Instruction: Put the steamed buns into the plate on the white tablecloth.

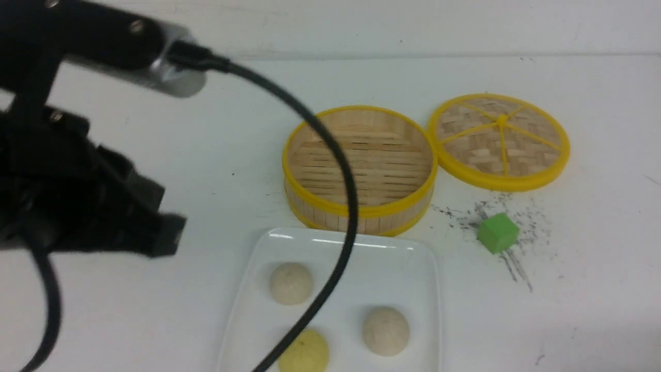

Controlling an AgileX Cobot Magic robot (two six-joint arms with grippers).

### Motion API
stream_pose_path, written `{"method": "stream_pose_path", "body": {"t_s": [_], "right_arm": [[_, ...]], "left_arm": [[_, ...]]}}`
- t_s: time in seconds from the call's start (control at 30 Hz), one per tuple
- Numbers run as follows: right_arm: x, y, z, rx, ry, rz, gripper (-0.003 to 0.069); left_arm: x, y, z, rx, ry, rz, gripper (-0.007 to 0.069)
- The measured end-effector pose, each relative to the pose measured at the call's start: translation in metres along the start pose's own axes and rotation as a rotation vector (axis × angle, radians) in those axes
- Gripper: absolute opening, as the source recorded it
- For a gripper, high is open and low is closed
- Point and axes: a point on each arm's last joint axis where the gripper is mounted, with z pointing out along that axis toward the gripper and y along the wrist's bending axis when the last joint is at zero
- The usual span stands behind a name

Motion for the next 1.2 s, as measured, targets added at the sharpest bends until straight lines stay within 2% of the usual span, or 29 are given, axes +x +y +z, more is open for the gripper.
{"method": "stream_pose_path", "body": {"t_s": [0.17,0.2,0.33,0.43,0.53,1.0,1.2], "right_arm": [[0.000,0.000,0.000,0.000,0.000,0.000,0.0079],[0.000,0.000,0.000,0.000,0.000,0.000,0.0080],[0.000,0.000,0.000,0.000,0.000,0.000,0.0081],[0.000,0.000,0.000,0.000,0.000,0.000,0.0084],[0.000,0.000,0.000,0.000,0.000,0.000,0.0090],[0.000,0.000,0.000,-0.001,0.000,0.001,0.0110],[0.000,0.000,0.000,-0.001,0.000,0.001,0.0119]], "left_arm": [[0.038,-0.003,0.006,0.110,-0.039,-0.047,0.0018],[0.050,-0.007,0.015,0.169,-0.099,-0.074,0.0018],[0.063,-0.017,0.031,0.304,-0.240,-0.197,0.0020],[0.064,-0.019,0.037,0.347,-0.320,-0.247,0.0020],[0.066,-0.020,0.042,0.368,-0.369,-0.275,0.0023],[0.070,-0.020,0.046,0.363,-0.358,-0.271,0.0034],[0.072,-0.018,0.047,0.326,-0.360,-0.176,0.0039]]}}
